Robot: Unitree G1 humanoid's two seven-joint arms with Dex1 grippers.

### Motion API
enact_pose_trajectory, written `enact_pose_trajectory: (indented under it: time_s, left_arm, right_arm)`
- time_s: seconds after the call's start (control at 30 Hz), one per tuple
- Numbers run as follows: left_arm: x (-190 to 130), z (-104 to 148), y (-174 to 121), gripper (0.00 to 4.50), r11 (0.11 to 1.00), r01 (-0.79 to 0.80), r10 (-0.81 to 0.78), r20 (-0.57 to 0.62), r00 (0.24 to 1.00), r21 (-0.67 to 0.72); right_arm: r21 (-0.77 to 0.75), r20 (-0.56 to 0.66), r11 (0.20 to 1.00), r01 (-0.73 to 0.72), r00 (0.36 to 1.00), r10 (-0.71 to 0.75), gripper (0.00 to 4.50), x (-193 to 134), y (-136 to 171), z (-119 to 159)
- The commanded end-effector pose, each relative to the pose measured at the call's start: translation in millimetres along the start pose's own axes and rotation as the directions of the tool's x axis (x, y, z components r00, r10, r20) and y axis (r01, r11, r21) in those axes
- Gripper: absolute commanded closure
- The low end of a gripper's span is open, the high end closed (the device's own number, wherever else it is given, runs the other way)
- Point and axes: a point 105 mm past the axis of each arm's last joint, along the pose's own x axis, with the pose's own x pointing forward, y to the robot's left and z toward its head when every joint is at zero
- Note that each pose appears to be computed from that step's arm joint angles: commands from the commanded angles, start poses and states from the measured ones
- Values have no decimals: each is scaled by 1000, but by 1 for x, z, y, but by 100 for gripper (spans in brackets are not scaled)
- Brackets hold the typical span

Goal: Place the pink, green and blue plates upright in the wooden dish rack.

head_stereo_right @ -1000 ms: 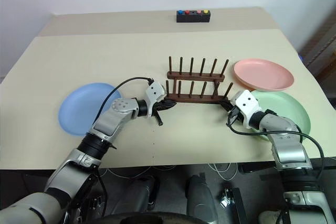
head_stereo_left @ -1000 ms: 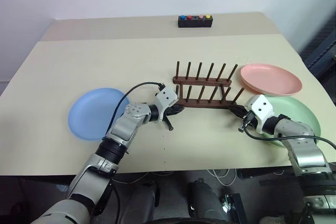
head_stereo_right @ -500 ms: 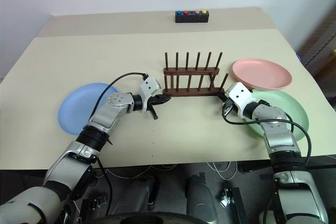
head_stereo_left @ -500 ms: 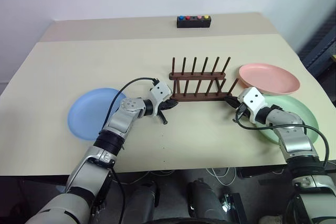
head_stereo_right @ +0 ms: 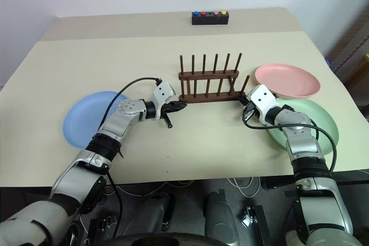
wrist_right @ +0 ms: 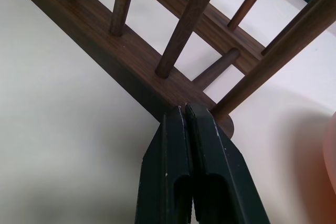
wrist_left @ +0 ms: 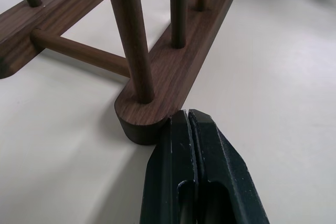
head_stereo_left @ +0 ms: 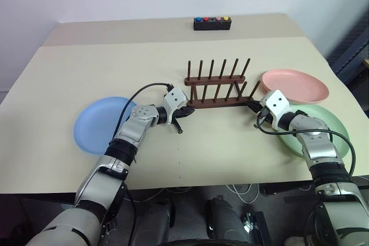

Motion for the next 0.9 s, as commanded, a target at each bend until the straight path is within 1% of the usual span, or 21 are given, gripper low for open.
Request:
enact_pose_trajectory:
  time_s: [0.03, 0.13, 0.33, 0.47, 0.6, 0.67, 0.77, 0.9]
  left_arm:
    - [-5, 18, 7, 450, 1000, -9, 8, 53, 999, 21]
    - [-9, 21, 7, 450, 1000, -3, 3, 67, 998, -6]
    - [-9, 22, 5, 450, 1000, 3, -2, 74, 997, -9]
    - [-5, 22, 2, 450, 1000, 6, -6, 75, 997, -11]
    - [-2, 21, 2, 450, 1000, 4, -3, 77, 997, -14]
    - [0, 20, 3, 450, 1000, -4, 4, 73, 997, 1]
    - [2, 21, 10, 450, 1000, -26, 26, 74, 997, 8]
    - [6, 25, 9, 450, 1000, -13, 11, 86, 996, 24]
  right_arm:
    - [-28, 48, 999, 32, 998, -30, 445, -1, -9, 13]
    - [-16, 66, 999, 41, 997, -40, 445, -3, -11, 17]
    - [-22, 51, 999, 24, 998, -23, 445, -3, -6, 12]
    - [-69, 25, 998, 3, 1000, -1, 445, 8, 0, 10]
    - [-74, 23, 996, 43, 999, -41, 445, 16, -6, 8]
    - [-100, 12, 994, 50, 999, -49, 445, 19, -7, 6]
    - [-107, 22, 993, 50, 999, -48, 445, 23, -6, 8]
    - [-108, 38, 993, 46, 998, -42, 445, 23, -6, 10]
